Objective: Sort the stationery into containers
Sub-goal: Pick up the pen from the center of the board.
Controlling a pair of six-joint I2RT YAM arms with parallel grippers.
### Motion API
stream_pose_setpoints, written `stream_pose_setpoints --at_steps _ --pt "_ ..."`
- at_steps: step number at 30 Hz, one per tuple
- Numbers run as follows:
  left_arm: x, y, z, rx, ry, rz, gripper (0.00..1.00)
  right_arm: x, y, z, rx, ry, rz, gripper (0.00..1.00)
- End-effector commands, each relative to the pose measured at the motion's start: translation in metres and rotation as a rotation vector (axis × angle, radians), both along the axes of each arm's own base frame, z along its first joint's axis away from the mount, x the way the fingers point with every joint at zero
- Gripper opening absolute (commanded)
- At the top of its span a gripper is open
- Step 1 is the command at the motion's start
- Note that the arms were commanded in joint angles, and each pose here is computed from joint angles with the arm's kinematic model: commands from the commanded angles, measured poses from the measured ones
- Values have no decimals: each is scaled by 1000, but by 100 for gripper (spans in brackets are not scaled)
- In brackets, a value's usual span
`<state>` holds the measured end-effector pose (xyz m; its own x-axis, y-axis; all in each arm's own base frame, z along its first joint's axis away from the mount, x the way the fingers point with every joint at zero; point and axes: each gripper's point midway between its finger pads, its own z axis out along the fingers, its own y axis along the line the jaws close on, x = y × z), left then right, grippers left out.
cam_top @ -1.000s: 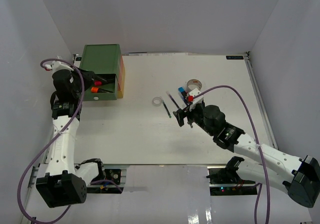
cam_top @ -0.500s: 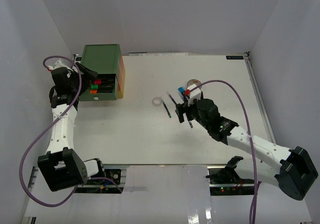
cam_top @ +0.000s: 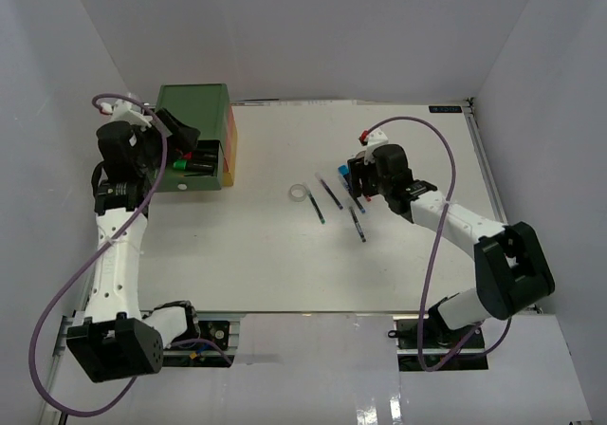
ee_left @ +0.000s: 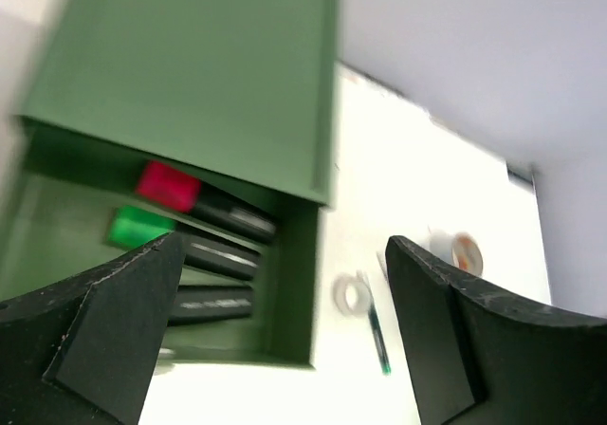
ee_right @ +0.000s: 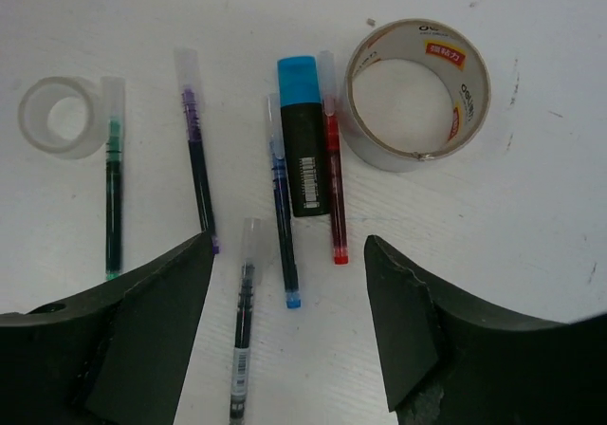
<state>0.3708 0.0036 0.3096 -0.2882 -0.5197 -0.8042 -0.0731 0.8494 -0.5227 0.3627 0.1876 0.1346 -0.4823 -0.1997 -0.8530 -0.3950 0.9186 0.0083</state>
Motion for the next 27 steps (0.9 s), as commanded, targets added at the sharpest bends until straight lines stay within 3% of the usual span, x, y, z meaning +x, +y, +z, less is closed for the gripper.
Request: stream_pose_setpoints --at_steps 1,3,6,8,27 --pt "-18 -52 17 131 -81 -218 98 18 8 -3 -33 6 35 70" --pt "-25 -89 8 165 -100 -338 98 30 10 -16 -57 30 30 66" --pt "-36 -113 -6 186 -139 -439 98 44 9 -31 -118 41 40 53" --pt "-42 -121 -15 205 -159 -475 98 48 8 -46 -141 68 39 50" --pt "-51 -134 -30 168 -174 -537 98 65 14 -98 -204 157 72 37"
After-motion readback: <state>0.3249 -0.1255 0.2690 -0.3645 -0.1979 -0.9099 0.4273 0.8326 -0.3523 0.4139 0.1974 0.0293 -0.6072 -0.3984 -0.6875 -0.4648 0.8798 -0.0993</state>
